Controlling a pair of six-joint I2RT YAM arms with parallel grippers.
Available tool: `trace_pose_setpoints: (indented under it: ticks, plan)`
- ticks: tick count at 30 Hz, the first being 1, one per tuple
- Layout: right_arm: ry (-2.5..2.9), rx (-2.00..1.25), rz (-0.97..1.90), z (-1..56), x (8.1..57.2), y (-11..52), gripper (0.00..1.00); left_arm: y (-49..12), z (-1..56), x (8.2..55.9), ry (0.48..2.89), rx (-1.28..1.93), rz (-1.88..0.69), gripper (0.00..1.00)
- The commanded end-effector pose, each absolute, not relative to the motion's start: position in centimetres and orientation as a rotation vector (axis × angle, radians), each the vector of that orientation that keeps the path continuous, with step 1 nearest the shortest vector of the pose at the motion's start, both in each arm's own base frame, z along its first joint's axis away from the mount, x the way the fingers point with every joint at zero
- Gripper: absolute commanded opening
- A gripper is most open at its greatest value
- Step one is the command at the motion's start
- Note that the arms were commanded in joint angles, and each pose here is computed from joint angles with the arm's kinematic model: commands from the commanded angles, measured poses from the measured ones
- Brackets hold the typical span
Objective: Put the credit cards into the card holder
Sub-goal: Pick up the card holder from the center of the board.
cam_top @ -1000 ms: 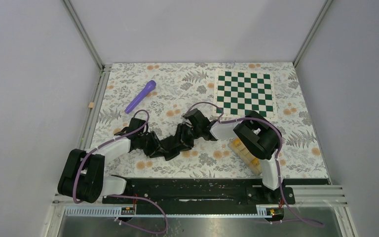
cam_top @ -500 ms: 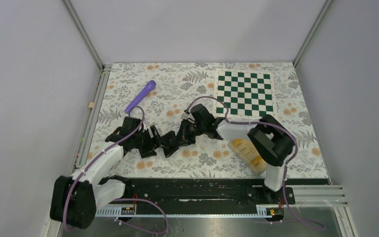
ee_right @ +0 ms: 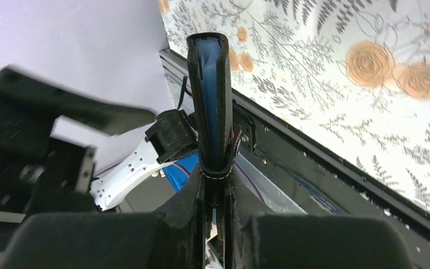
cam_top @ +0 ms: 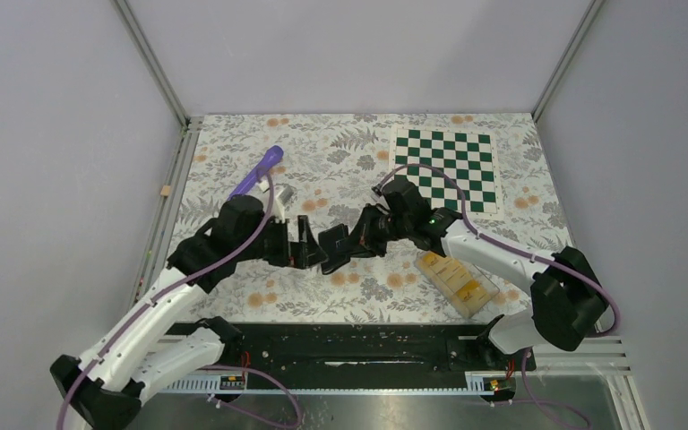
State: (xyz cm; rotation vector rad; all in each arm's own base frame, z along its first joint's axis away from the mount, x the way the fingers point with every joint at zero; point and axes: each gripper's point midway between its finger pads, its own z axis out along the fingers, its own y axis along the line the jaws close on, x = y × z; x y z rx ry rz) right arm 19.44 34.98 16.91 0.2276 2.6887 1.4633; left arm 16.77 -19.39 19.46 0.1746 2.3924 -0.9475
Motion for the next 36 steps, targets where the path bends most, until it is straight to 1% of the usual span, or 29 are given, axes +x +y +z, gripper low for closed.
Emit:
trace_pose_setpoints:
  ticks: [1, 4, 7, 13, 24, 25, 26, 30, 33, 34, 36]
  plan:
    - [2.778, 0.377, 1.421, 17.2, 18.1, 33.6, 0.00, -21.2, 23.6, 17.6, 2.261, 0.406, -0.790, 0.99]
    - [2.784, 0.411, 1.429, 17.9, 18.0, 33.4, 0.00, -22.4, 24.3, 17.5, 2.225, 0.494, -0.661, 0.99]
    - [2.785, 0.430, 1.441, 18.6, 18.0, 33.4, 0.00, -23.9, 24.5, 16.8, 2.200, 0.577, -0.587, 0.97]
    - [2.779, 0.472, 1.477, 19.4, 18.2, 33.3, 0.00, -24.9, 22.1, 16.2, 2.222, 0.643, -0.313, 0.92]
    - [2.801, 0.496, 1.524, 20.1, 17.3, 33.1, 0.00, -26.0, 19.1, 16.7, 2.179, 0.727, -0.028, 0.88]
    - [2.802, 0.499, 1.527, 20.2, 17.3, 33.2, 0.00, -25.9, 18.9, 16.9, 2.179, 0.722, 0.001, 0.86]
    - [2.804, 0.499, 1.533, 20.3, 17.3, 33.2, 0.00, -25.8, 18.9, 17.1, 2.175, 0.713, 0.027, 0.81]
    - [2.809, 0.503, 1.550, 20.5, 17.1, 33.3, 0.00, -25.8, 18.7, 17.7, 2.154, 0.700, 0.105, 0.73]
    - [2.812, 0.498, 1.559, 20.7, 17.0, 33.3, 0.00, -25.6, 18.8, 18.0, 2.135, 0.700, 0.158, 0.64]
    - [2.812, 0.503, 1.558, 20.7, 17.0, 33.2, 0.00, -25.7, 18.9, 18.0, 2.129, 0.703, 0.167, 0.58]
    - [2.812, 0.503, 1.559, 20.7, 16.9, 33.2, 0.01, -25.6, 19.0, 18.0, 2.120, 0.709, 0.183, 0.41]
